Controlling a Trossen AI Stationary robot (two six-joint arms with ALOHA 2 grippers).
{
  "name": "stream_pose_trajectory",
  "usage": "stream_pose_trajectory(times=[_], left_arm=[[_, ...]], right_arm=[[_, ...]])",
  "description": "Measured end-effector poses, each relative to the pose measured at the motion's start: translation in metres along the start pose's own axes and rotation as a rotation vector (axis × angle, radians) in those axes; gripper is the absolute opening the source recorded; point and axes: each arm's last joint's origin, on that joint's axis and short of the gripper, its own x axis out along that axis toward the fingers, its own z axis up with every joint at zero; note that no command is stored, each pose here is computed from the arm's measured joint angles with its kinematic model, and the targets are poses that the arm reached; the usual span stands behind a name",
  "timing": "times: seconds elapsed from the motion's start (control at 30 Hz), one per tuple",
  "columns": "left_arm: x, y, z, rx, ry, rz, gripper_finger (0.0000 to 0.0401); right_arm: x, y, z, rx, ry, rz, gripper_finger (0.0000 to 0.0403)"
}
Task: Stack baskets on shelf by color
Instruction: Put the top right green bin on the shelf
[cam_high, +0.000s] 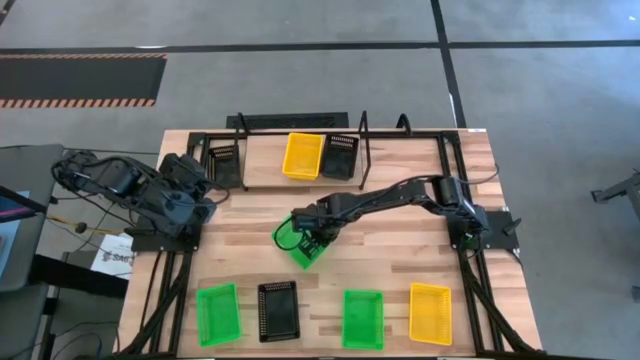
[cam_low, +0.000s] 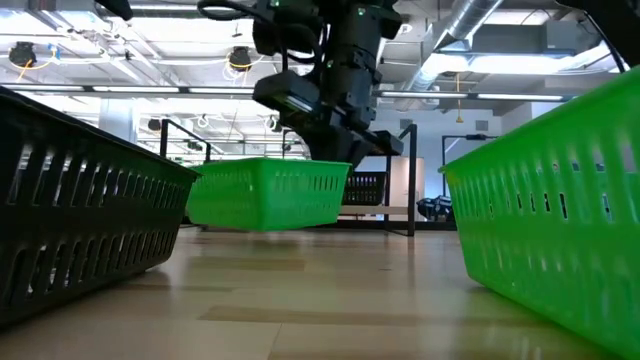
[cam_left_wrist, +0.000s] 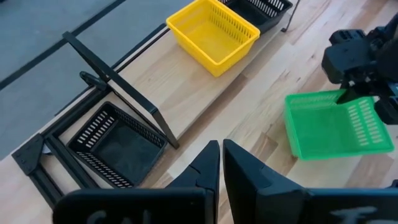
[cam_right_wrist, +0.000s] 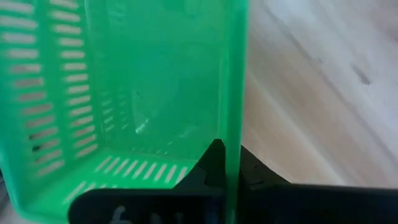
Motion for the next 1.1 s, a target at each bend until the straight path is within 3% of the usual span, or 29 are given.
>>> stream_pose_trajectory(times=[0.5, 0.67, 0.8, 0.9, 1.1], left_arm=[[0.000, 0.000, 0.000, 0.000, 0.002, 0.001, 0.0009], [0.000, -0.002, 0.001, -0.018, -0.005, -0.008, 0.0009], [0.001, -0.003, 0.002, -0.165, -0.014, -0.020, 0.0009], [0.009, -0.009, -0.003, -0.289, -0.020, -0.013, 0.0009], [0.048, -0.033, -0.028, -0.398, 0.086, -0.018, 0.0009]], right_arm=[[-0.010, -0.008, 0.015, -0.006, -0.020, 0.008, 0.0127], [-0.044, 0.005, 0.027, -0.051, -0.075, 0.063, 0.0149], [-0.083, 0.011, 0.032, -0.084, -0.096, 0.079, 0.0155], [-0.113, 0.008, 0.029, -0.101, -0.068, 0.044, 0.0153], [-0.159, -0.009, 0.005, -0.181, -0.031, -0.117, 0.0144]])
